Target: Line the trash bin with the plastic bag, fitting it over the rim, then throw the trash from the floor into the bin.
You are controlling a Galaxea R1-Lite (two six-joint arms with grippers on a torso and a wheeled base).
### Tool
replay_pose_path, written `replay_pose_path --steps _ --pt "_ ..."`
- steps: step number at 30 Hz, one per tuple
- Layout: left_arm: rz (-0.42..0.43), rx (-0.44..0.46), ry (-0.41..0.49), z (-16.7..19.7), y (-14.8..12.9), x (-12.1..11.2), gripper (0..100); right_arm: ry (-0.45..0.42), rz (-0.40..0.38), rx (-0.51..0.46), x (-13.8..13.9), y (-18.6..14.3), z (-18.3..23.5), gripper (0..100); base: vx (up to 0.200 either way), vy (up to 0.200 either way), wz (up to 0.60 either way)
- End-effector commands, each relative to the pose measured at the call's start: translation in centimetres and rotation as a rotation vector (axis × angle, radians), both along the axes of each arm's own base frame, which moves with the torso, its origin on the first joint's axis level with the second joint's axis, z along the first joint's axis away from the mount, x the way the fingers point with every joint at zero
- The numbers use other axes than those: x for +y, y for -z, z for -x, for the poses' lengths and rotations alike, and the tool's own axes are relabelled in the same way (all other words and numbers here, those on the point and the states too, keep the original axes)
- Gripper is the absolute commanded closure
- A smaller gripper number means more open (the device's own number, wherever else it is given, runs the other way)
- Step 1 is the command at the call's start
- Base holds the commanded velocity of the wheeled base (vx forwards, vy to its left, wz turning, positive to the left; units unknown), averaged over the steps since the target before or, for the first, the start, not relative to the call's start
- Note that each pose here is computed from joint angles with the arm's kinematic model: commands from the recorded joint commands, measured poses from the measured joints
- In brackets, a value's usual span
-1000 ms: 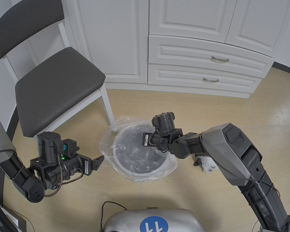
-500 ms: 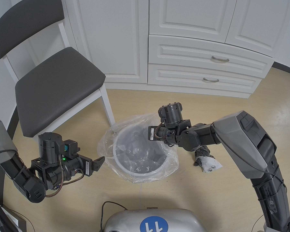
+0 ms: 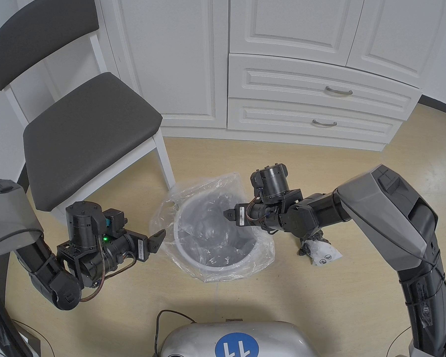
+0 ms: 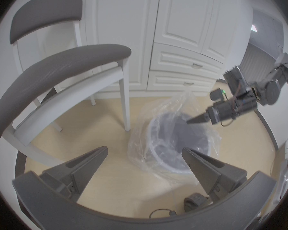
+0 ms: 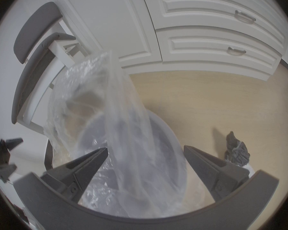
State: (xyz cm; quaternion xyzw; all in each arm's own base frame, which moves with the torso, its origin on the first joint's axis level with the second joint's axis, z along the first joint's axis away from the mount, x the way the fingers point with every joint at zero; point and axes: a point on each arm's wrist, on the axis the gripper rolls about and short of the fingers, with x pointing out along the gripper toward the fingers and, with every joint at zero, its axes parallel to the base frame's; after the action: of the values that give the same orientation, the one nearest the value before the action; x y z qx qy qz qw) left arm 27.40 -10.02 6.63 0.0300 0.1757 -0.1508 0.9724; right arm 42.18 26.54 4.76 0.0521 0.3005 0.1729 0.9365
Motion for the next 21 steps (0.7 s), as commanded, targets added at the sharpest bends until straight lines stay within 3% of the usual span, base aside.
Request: replay_pose_path --steps 1,6,14,15,21 --pt "0.019 -0.012 -0.065 -1.9 2.0 -0.5 0 0.014 -0.054 -0.08 -0.6 -1.1 0.7 0 0.0 0.0 0.0" --pt "0.017 -0.011 -0.079 -2.2 2.5 -0.6 0 0.024 -0.131 -0.23 0.6 0.6 -0.4 0 0.0 0.0 0.0" --pt "0.016 -0.01 -0.081 -2.0 2.4 -0.5 0 -0.009 -0.161 -0.267 2.6 1.8 -0.9 0 0.0 0.0 0.0" --pt "0.015 -0.012 -0.08 -2.0 2.3 -0.5 0 -0.009 -0.161 -0.267 2.6 1.9 -1.0 100 0.0 0.0 0.0" --pt "0.019 -0.022 -0.08 -2.0 2.1 -0.5 0 -0.011 -0.16 -0.266 2.6 1.4 -0.8 100 0.0 0.0 0.0"
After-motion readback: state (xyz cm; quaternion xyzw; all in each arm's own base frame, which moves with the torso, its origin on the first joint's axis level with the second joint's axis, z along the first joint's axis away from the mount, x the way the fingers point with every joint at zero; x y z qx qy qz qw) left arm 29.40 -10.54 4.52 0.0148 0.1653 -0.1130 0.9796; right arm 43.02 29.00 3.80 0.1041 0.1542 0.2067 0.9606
